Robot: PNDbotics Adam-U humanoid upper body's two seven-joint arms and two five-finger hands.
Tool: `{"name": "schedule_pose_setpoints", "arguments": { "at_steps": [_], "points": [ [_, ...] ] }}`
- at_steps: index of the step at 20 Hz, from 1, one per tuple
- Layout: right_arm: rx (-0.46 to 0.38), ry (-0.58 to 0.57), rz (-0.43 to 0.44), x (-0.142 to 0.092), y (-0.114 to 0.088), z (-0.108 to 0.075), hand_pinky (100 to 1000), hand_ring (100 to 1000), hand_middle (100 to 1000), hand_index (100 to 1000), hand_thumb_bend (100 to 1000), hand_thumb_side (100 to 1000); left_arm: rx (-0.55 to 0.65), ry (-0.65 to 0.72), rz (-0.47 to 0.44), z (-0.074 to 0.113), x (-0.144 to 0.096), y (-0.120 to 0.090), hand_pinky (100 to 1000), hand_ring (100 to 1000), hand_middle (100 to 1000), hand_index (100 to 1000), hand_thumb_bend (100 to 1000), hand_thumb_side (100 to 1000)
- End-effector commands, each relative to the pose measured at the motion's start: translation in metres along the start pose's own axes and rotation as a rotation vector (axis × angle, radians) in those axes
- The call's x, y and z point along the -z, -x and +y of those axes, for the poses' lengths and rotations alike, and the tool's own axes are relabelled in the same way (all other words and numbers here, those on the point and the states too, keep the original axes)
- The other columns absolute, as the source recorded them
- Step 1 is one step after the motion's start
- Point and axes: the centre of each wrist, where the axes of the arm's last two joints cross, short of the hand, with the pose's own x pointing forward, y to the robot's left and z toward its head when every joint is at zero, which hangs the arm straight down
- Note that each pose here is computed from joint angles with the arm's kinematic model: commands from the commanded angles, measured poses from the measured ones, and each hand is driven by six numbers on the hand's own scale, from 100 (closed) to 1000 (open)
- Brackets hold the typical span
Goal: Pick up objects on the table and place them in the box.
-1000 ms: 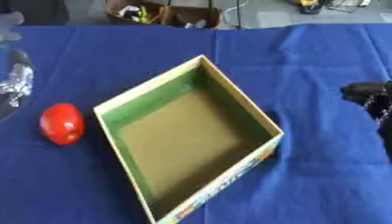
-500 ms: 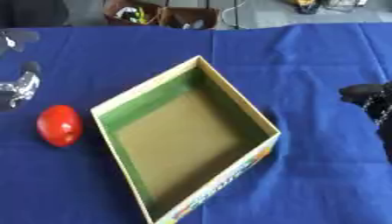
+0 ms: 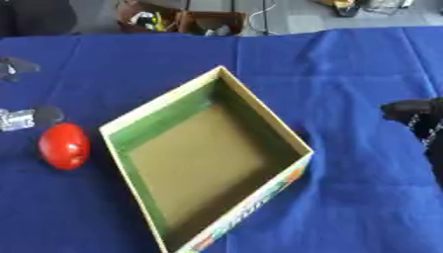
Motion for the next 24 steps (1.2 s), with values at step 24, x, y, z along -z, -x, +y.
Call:
{"name": "schedule_pose_setpoints", "arguments": {
  "at_steps": [24],
  "points": [
    [-0.035, -0.041, -0.022, 0.002, -0.005, -0.002, 895, 821, 581, 715, 100, 1000, 0.085, 0.223, 0.113, -0.005, 0.035, 0.021, 793, 910, 942, 1000, 779, 940]
  ]
}}
